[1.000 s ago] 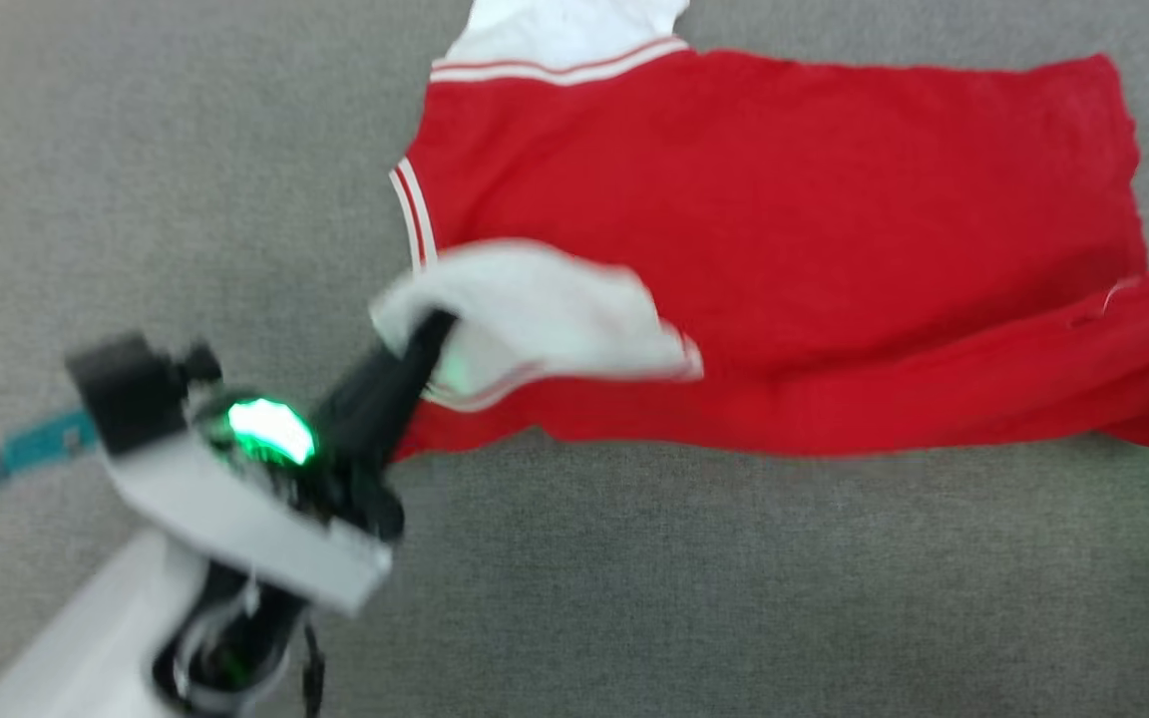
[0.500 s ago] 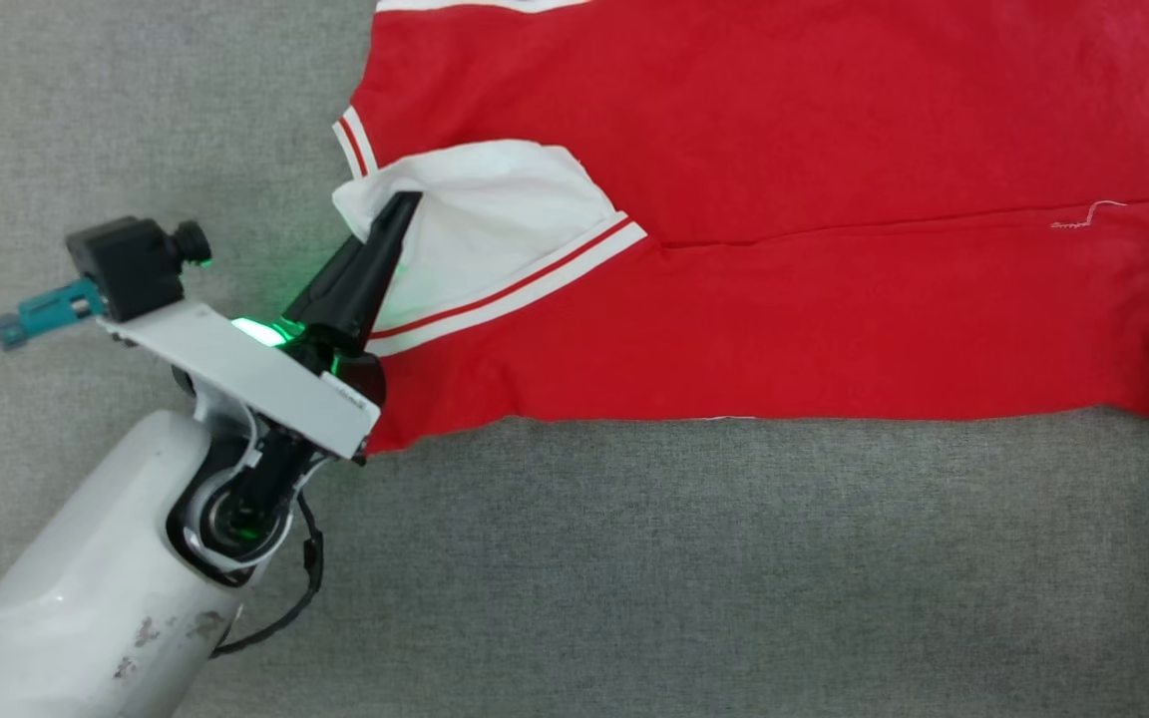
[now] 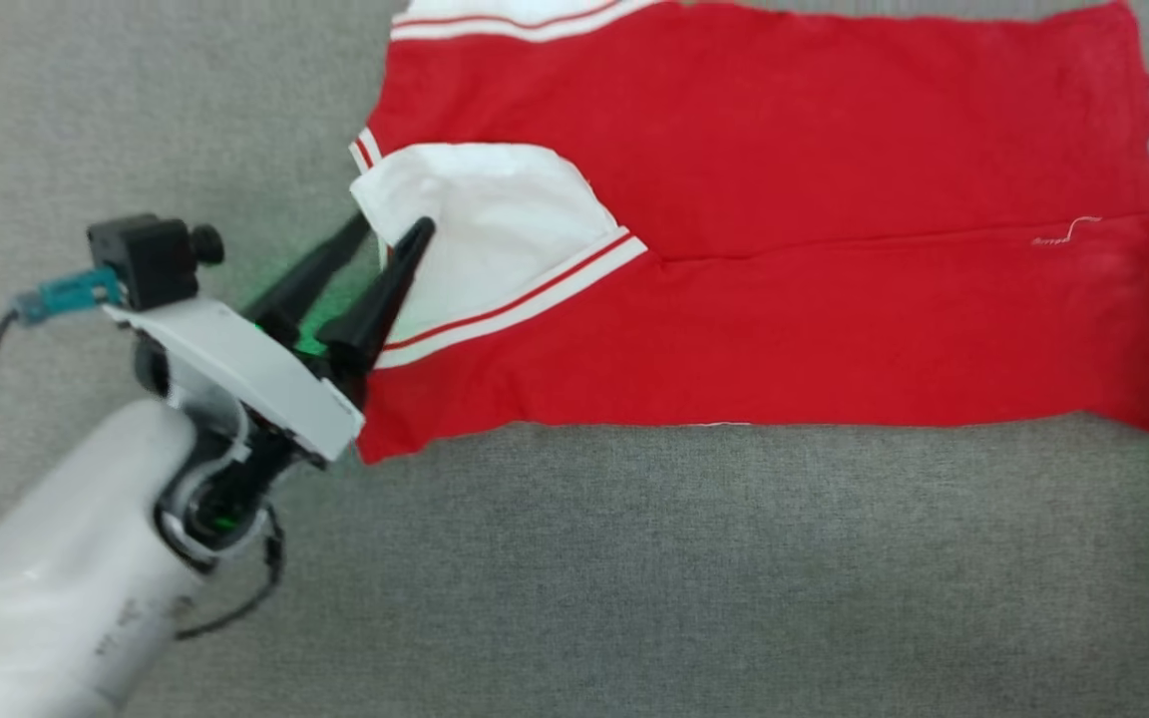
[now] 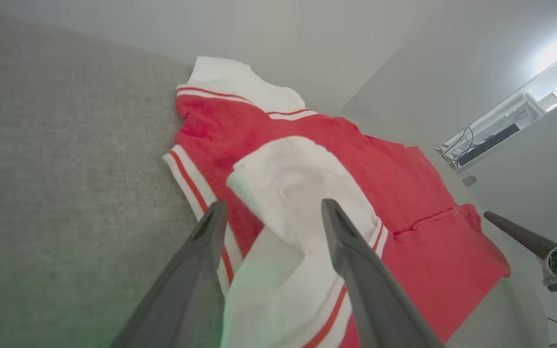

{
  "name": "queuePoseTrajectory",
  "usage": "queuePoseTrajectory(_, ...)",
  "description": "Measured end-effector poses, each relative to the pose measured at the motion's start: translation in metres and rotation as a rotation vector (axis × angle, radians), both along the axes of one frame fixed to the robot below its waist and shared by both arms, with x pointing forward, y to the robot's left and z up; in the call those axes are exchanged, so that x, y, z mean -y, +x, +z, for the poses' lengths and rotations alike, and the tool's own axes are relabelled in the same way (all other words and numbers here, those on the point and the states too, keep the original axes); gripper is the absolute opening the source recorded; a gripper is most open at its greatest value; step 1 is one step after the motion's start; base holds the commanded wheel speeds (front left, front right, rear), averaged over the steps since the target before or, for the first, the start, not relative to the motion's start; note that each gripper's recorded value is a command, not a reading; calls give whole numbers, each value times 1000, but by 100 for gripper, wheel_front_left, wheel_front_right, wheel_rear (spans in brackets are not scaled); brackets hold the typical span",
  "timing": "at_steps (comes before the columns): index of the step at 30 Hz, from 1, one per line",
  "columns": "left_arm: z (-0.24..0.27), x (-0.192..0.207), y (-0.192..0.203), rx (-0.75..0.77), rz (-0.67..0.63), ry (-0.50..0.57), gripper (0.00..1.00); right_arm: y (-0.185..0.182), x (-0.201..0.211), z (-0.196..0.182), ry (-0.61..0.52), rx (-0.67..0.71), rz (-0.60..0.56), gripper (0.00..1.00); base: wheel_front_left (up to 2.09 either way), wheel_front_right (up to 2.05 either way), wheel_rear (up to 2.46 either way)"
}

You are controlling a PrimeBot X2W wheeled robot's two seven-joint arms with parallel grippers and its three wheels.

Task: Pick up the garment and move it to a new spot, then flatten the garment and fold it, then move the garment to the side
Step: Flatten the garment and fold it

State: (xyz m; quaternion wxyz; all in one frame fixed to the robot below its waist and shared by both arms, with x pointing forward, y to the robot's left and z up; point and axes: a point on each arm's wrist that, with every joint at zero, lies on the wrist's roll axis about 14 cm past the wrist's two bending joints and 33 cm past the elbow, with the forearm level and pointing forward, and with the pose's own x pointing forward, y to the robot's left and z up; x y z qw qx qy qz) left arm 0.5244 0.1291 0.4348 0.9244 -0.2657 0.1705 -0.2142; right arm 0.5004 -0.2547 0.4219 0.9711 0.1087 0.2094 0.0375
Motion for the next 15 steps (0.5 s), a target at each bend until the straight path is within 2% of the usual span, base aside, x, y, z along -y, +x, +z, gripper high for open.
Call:
queuePoseTrajectory(5, 39, -18, 7, 82, -37, 136, 100, 0, -2, 31, -35, 91, 12, 100, 0, 0, 0)
queuePoseTrajectory(8, 53, -26, 2, 58, -62, 235, 100, -1, -8, 54, -36, 147, 30, 100, 0, 0, 0)
queuePoseTrajectory(10, 51, -27, -7, -12, -93, 301, 100, -3, -12, 67, -35, 178, 41, 100, 0, 0, 0)
queuePoseTrajectory(15, 33, -21, -54, -250, -275, 473, 100, -9, -21, 88, -40, 215, 68, 100, 0, 0, 0)
